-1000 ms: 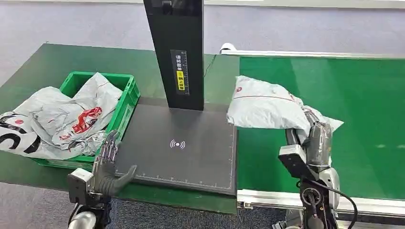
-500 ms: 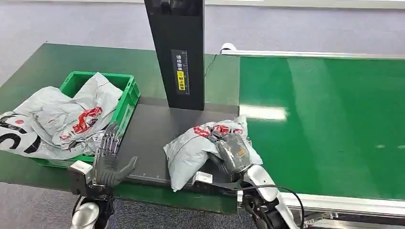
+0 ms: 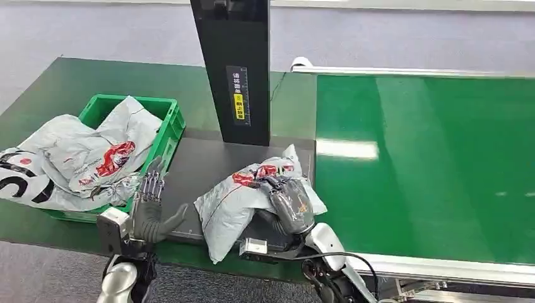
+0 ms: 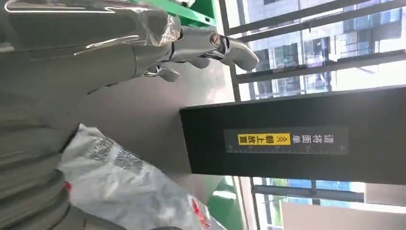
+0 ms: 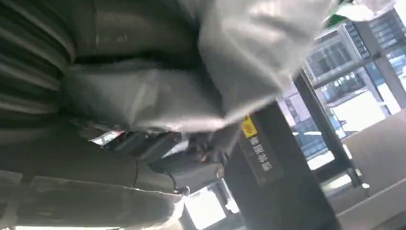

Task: Moved the parcel from conveyor to table for the left to box.

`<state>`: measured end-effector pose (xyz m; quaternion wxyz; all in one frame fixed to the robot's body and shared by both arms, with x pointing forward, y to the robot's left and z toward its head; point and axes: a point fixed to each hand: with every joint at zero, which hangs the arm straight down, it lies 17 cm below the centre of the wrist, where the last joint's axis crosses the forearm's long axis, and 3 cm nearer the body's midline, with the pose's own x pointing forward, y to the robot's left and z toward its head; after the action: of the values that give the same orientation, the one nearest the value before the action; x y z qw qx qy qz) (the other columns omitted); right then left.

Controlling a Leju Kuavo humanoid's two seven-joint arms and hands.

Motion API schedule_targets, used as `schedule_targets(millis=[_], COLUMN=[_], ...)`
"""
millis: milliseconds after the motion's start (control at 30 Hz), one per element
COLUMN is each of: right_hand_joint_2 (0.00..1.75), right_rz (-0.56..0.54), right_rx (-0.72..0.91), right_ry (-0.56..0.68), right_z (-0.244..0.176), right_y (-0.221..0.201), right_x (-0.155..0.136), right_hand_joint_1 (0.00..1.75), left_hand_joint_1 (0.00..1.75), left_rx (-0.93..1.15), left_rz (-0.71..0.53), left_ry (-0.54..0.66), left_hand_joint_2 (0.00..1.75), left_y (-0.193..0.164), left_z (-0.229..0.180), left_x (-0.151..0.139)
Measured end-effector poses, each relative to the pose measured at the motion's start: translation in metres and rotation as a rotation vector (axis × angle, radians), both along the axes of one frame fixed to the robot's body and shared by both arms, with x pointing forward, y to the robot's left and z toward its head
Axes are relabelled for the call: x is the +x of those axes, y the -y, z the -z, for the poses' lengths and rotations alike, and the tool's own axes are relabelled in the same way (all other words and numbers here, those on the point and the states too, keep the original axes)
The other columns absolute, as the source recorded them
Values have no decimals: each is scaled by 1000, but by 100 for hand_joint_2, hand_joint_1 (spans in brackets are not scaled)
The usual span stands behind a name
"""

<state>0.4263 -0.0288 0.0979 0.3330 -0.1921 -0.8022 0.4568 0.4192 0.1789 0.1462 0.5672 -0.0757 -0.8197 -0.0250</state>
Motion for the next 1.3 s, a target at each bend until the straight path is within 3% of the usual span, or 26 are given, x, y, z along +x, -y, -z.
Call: schedule_targets(millis=[200,500,600,700,833,1033,1300], right_hand_joint_2=[175,175,175,175,175,175,175], right_rz=[46,81,-11,-148,-228,-236,-220], right_rx=[170,559,746,903,968,967,947], right_ry=[-115,-529,-771,-905,-952,-961,-961], right_z=[-3,28,42,36,29,28,34], right_y=[20,55,49,41,38,36,36], right_x=[14,28,19,8,2,4,3], right_hand_joint_1=[0,0,0,0,0,0,0], left_hand_joint_1=[0,0,0,0,0,0,0], left_rx=[3,6,4,-9,53,191,407], left_rz=[6,20,33,97,230,410,505], left_ry=[-6,-24,-26,-10,16,39,60], left_hand_joint_2=[175,175,175,175,175,175,175], left_y=[3,8,11,24,59,120,171], left_z=[2,9,12,11,14,20,31], left_x=[4,2,1,-5,-23,-59,-83])
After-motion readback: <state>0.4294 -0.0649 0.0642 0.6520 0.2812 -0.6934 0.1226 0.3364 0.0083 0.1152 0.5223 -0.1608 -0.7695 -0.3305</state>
